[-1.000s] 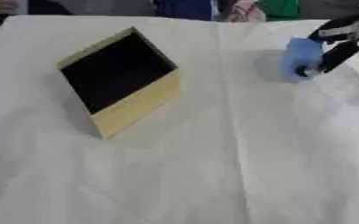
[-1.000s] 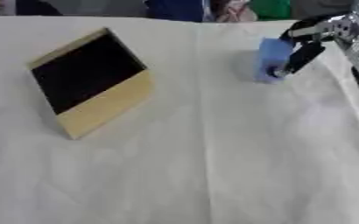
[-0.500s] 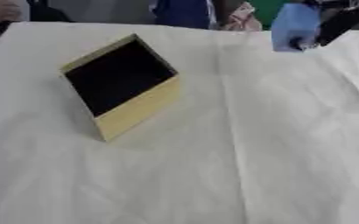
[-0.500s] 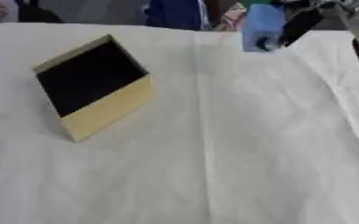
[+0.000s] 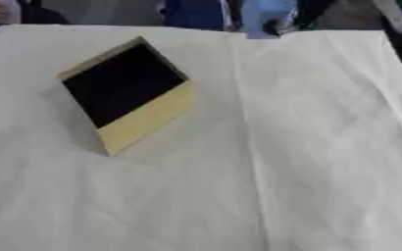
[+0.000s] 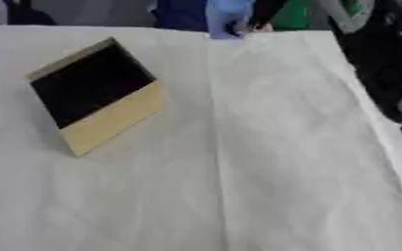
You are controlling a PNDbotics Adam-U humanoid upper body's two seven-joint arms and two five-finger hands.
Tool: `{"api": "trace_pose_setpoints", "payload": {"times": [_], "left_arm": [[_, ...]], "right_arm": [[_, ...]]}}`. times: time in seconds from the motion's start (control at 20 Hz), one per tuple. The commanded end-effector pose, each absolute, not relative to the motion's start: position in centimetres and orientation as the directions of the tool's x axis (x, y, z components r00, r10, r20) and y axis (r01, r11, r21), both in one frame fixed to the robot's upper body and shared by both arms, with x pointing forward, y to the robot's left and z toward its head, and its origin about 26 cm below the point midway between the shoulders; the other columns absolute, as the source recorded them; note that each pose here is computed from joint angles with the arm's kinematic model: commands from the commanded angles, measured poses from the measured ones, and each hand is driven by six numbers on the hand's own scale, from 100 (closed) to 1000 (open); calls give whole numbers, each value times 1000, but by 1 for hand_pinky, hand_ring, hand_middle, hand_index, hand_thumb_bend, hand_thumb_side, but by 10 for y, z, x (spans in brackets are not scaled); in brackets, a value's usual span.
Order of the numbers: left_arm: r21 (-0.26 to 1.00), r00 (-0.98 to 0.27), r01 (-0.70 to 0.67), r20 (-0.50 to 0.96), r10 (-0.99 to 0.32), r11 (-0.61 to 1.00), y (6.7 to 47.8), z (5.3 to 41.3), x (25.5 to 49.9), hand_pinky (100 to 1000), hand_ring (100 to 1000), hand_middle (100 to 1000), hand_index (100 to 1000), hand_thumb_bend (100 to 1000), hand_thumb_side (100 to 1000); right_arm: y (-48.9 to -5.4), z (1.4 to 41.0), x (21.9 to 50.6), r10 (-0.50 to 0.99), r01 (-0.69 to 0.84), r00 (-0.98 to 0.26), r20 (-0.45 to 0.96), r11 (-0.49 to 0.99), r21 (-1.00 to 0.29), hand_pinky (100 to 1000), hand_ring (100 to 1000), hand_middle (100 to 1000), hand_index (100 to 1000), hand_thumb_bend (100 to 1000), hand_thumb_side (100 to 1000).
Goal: Pick up objects on the table and place them in the box.
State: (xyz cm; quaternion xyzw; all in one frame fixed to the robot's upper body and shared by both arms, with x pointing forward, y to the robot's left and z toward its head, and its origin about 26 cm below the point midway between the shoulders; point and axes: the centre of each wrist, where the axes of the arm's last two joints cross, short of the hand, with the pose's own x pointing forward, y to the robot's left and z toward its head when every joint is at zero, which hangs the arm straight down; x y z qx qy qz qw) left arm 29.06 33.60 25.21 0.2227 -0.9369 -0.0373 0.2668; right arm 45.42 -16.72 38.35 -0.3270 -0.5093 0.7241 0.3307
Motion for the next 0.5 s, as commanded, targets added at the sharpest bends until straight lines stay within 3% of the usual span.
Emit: {"api": "trace_pose_setpoints", "payload": {"times": [0.05,0.5], "left_arm": [[198,-778,-387,455,-434,901,334,262,288,674,614,631,867,100,874],[187,-792,-361,456,-406,914,329,264,290,673,614,630,867,100,875]], "right_arm": [[-138,390,450,776,-116,-616,-139,-263,-958,903,904,766,846,100,532],[-81,364,456,730,-156,-680,-75,-244,-957,894,900,754,850,100,559]]}}
